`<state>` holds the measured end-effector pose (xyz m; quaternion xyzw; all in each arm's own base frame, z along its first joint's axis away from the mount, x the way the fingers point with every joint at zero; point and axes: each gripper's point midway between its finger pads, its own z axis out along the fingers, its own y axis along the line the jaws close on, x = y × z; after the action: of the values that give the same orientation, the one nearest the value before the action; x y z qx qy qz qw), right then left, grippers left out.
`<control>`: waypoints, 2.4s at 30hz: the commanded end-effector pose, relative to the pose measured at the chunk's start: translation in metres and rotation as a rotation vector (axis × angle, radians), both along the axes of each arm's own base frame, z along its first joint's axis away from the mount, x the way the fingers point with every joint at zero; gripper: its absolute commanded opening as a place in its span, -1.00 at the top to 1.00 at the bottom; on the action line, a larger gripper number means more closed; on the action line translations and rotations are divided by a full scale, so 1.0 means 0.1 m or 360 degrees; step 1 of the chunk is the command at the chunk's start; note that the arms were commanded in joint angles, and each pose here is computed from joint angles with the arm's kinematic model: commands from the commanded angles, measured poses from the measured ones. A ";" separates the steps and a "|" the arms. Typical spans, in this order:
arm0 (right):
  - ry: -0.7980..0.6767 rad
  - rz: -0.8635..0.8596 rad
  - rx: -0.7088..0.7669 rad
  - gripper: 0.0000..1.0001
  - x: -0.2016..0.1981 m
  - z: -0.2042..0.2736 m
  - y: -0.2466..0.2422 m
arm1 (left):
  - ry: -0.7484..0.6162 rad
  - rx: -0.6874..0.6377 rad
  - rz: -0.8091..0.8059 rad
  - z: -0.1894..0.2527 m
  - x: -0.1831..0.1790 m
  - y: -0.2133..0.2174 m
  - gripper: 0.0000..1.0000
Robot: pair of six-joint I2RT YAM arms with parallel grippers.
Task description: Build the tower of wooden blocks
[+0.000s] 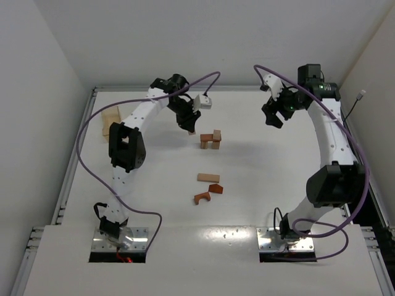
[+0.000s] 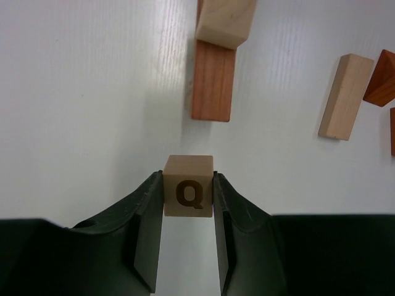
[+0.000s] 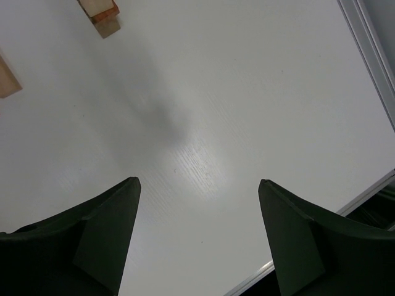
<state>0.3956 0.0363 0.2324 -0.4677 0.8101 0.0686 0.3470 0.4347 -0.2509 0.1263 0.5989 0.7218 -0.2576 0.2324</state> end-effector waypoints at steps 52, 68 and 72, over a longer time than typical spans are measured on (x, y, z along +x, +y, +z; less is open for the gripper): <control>0.0006 0.0021 0.0057 -0.50 0.18 -0.03 0.08 | -0.0217 0.0062 -0.0240 -0.08 -0.13 -0.75 0.92; 0.0006 0.0021 0.0057 -0.50 0.20 -0.03 0.08 | -0.0225 0.0063 -0.0208 -0.11 -0.12 -0.75 -0.23; 0.0006 0.0021 0.0057 -0.50 0.20 -0.03 0.08 | -0.0278 0.0017 -0.0212 0.06 -0.11 -0.77 -0.51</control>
<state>0.4085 0.0388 0.2170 -0.4640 0.8160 0.0829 0.3346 0.4249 -0.3174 0.1084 0.6612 0.6779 -0.2116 0.2418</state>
